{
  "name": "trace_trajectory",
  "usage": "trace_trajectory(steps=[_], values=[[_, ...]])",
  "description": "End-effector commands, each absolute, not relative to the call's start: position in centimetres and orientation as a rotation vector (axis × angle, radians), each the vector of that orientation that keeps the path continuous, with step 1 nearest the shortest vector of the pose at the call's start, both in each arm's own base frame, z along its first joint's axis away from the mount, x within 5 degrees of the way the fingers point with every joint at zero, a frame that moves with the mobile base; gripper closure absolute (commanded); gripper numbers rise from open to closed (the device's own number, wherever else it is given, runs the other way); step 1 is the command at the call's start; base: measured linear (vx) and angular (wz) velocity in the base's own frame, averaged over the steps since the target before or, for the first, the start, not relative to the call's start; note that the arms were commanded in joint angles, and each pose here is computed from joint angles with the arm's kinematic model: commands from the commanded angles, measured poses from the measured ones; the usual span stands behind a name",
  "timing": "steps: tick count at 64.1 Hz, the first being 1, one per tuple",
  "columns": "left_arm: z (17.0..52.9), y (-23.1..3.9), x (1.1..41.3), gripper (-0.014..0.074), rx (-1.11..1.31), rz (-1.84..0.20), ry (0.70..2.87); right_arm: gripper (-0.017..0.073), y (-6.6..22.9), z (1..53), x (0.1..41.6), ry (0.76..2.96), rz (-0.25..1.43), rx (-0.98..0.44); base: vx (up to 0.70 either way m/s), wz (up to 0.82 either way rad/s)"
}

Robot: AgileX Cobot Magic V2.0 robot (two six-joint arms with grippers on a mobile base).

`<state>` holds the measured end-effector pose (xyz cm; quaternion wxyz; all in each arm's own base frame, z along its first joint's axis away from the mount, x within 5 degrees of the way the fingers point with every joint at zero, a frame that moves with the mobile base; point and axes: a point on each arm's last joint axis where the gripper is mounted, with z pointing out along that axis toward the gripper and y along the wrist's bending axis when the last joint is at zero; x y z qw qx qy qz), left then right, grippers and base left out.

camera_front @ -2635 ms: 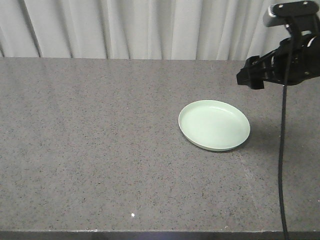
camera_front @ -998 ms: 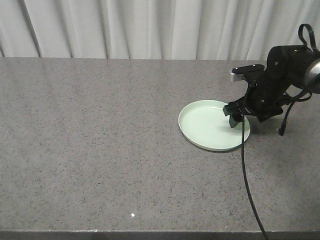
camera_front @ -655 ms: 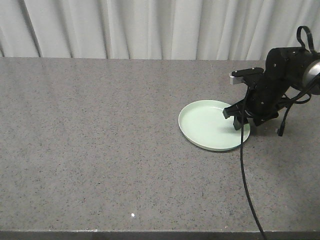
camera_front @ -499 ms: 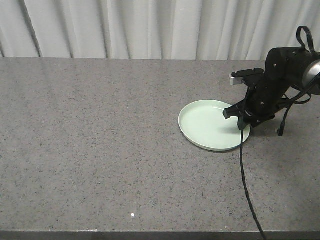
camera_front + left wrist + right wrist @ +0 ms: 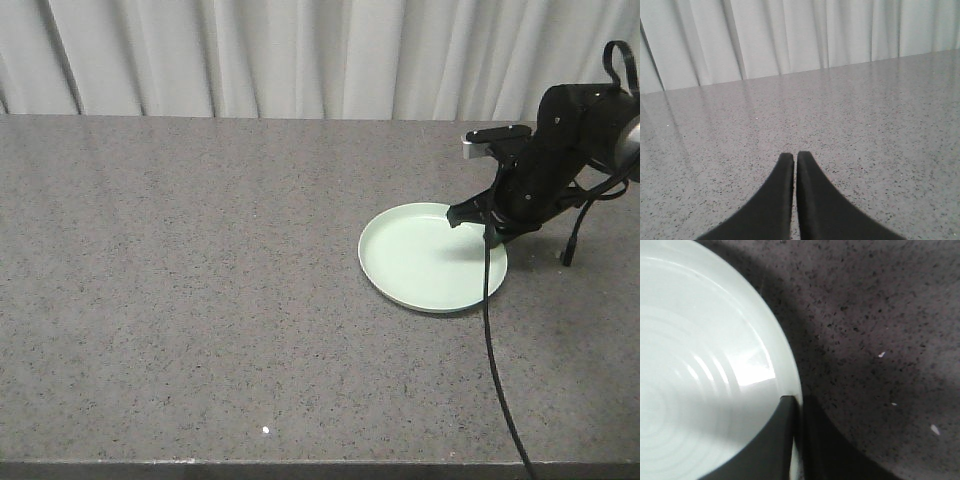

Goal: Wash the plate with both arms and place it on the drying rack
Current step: 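Close the right gripper on the plate rim and lift it, then raise the held plate with the right gripper toward the robot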

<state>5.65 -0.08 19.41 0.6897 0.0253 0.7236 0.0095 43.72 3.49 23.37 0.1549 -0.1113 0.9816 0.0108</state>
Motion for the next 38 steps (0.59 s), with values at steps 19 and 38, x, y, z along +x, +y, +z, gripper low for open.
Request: trace_trajectory(steps=[19, 38], values=[[19.2, -0.2, 5.7, 0.0591, 0.054, 0.002, 1.562, 0.057, 2.7, 37.1, 38.5, 2.458, -0.024, -0.301, 0.0, 0.0], [19.2, -0.2, 5.7, 0.0591, 0.054, 0.002, 1.562, 0.057, 2.8, 44.1, 31.5, 2.346, 0.031, -0.337, 0.0, 0.0]])
